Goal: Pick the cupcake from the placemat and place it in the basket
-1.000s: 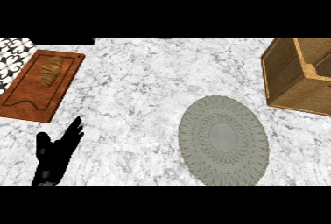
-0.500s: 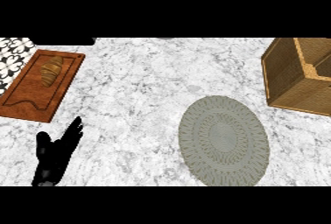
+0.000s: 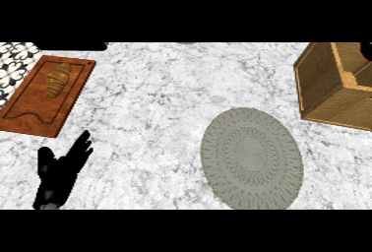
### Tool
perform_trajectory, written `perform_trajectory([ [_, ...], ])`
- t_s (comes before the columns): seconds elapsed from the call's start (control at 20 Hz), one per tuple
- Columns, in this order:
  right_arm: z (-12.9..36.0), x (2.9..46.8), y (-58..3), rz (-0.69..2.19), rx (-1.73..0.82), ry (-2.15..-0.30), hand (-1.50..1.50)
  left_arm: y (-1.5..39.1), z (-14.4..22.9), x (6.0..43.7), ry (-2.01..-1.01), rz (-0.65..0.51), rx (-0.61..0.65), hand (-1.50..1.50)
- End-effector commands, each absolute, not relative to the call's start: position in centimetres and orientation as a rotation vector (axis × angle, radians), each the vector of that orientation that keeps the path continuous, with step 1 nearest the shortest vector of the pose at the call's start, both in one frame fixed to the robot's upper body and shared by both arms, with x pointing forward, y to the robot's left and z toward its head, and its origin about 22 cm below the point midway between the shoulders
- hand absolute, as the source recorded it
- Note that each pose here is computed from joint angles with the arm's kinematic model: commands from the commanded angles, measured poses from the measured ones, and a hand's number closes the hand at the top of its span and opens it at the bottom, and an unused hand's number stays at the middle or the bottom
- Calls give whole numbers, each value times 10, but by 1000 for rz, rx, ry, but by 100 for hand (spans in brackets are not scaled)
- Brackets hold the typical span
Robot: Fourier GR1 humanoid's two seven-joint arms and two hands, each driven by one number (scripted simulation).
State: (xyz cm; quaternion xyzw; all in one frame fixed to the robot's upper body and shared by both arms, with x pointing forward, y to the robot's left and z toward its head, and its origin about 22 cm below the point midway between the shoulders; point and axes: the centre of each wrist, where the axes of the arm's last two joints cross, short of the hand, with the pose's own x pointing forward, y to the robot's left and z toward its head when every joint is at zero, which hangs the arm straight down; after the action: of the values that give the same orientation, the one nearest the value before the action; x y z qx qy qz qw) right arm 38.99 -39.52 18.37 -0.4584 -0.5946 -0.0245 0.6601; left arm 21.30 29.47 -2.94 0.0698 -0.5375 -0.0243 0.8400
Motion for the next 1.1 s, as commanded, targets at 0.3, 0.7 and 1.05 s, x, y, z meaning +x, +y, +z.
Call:
perform_trajectory([
  [0.3,178,382,-443,110,-1176,-1304,-150,297,-52,196,-1013,-40,124,0],
  [0.7,176,372,-452,-83,-1128,-1409,-150,299,-55,200,-1011,-43,141,0],
  [1.05,211,327,-510,-267,-1158,-1373,-150,294,-53,193,-1013,-26,166,0],
])
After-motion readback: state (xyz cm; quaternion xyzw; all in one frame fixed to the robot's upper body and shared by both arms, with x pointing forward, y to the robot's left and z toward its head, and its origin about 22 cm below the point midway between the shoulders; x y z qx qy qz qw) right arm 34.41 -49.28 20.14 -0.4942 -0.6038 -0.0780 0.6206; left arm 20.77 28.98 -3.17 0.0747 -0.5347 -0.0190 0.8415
